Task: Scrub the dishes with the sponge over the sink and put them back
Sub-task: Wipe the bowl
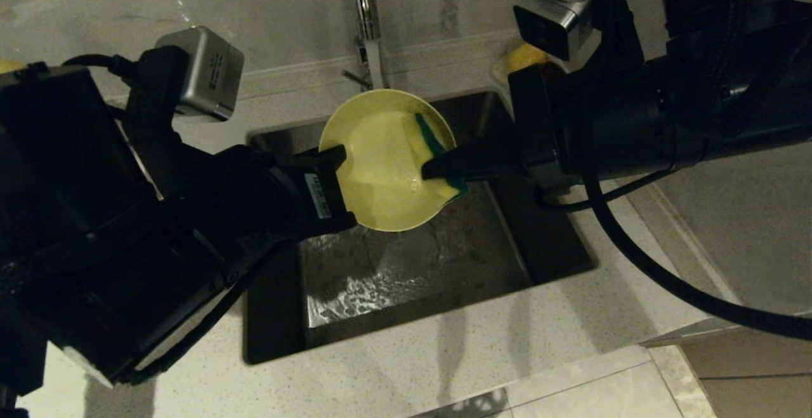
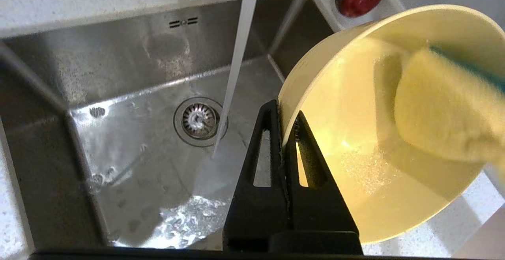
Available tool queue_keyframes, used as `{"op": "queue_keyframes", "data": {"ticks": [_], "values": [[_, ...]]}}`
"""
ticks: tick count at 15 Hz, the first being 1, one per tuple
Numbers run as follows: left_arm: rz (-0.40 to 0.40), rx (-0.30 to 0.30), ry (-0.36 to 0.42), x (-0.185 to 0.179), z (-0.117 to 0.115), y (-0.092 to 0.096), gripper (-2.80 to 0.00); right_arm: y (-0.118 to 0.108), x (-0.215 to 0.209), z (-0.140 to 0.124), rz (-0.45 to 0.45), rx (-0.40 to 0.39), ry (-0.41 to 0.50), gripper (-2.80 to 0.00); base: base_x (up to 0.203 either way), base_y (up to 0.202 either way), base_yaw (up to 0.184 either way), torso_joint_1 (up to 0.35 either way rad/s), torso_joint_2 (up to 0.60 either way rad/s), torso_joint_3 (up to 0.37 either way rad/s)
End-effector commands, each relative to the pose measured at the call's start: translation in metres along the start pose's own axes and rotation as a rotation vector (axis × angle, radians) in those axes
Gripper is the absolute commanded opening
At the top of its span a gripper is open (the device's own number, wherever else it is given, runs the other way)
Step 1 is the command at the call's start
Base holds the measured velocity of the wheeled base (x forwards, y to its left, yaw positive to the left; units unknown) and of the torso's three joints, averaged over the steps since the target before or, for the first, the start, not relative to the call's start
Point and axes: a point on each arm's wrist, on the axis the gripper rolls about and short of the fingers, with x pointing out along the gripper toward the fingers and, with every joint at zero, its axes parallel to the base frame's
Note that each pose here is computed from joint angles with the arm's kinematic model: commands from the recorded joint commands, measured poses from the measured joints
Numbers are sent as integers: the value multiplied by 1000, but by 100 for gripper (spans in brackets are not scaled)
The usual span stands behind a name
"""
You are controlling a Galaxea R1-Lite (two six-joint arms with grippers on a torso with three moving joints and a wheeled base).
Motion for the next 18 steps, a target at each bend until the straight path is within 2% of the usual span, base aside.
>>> {"op": "queue_keyframes", "data": {"ticks": [1,6,9,13,18], "values": [[4,2,-10,-1,2,1,-280,-1,2,-4,1,6,17,-280,0,0,0,0,0,0],[2,-11,-35,2,10,-1,-280,-12,33,-11,-10,26,84,-280,0,0,0,0,0,0],[2,-12,-35,1,10,-1,-280,-8,52,-12,10,18,106,-280,0,0,0,0,0,0],[3,-6,-19,-1,5,1,-280,-2,59,-2,45,-8,54,-280,0,0,0,0,0,0],[1,-10,-24,-7,6,3,-280,7,38,8,53,-27,-5,-280,0,0,0,0,0,0]]}}
